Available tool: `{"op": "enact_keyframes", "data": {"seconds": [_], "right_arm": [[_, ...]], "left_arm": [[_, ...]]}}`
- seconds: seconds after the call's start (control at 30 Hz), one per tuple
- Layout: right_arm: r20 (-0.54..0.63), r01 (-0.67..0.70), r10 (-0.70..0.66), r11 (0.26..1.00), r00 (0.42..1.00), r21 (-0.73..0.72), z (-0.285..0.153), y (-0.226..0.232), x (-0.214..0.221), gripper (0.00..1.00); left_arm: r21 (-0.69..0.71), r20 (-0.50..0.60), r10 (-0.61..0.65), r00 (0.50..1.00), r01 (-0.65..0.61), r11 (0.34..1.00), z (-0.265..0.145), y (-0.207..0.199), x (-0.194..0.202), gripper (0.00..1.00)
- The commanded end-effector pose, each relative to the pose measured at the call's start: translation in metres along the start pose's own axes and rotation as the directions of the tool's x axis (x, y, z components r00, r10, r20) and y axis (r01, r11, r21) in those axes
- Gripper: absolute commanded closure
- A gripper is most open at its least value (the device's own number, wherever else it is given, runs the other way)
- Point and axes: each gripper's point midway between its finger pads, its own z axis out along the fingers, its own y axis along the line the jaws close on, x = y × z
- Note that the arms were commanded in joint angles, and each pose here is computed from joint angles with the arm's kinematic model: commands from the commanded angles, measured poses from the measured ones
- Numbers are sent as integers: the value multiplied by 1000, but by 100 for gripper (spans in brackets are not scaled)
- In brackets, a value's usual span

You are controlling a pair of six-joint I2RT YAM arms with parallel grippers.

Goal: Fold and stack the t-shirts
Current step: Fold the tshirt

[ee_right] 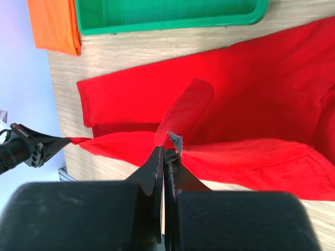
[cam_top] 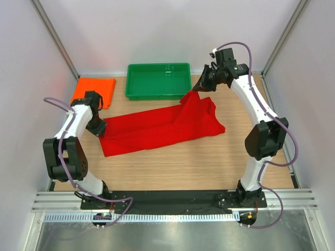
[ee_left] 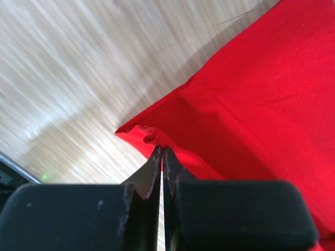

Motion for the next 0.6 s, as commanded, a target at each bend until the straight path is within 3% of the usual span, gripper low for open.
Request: {"op": "enact_keyframes", "data": {"seconds": [0.0,0.57], "right_arm": [[54,20,-19,999,998,-25,-10,6,-22,99],[15,-24,25,999,1000,-25,13,-7,-24,99]], "left_arm": [[32,15,24,1000,-25,999,1,-20,-14,100],[-15,-73,90,993,-91,996,32,-48,-17,100]]}}
